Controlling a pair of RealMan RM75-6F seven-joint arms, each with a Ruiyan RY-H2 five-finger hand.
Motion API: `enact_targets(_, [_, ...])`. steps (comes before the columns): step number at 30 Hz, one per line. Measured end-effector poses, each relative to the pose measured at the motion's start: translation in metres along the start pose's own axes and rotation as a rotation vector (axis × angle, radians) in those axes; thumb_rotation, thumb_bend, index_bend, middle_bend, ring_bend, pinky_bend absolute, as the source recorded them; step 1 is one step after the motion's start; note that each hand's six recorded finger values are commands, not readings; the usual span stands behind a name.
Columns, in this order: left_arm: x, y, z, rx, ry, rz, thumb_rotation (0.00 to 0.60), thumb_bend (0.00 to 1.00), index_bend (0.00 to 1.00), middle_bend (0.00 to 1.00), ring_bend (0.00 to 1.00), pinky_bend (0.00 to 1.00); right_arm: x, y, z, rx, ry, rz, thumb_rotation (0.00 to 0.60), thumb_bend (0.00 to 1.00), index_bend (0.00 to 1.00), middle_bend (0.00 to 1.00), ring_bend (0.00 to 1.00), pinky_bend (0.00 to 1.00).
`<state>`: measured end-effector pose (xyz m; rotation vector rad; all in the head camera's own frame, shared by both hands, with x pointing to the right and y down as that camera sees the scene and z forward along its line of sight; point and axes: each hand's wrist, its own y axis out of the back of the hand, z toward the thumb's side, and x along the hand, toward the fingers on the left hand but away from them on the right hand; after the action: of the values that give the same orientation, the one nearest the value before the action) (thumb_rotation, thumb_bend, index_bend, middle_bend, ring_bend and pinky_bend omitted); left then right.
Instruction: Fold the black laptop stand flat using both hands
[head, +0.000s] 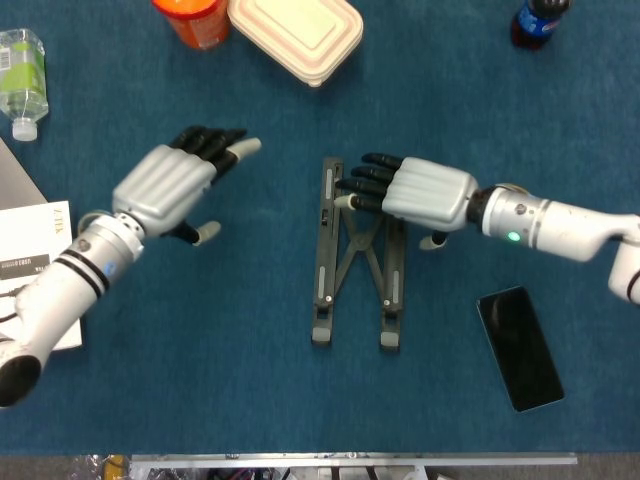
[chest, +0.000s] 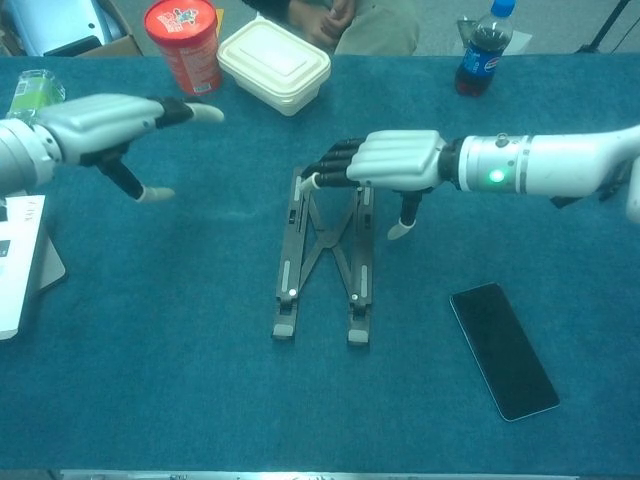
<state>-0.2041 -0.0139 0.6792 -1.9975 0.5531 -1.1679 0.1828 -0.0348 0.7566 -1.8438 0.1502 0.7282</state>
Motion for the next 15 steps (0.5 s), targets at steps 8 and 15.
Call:
enact_targets(8, [-0.012, 0.014, -0.014, -0.035, 0.037, 0.054, 0.600, 0.28, 0.00, 0.00, 0.00, 0.03, -0.026, 0.002, 0.014, 0.130, 0.101, 0.042, 0.600, 0.00, 0.00, 0.00, 0.00, 0.00])
enact_targets(15, [-0.019, 0.018, -0.025, -0.062, 0.056, 0.068, 0.600, 0.28, 0.00, 0.00, 0.00, 0.03, -0.046, -0.001, 0.028, 0.175, 0.157, 0.055, 0.600, 0.00, 0.00, 0.00, 0.00, 0.00])
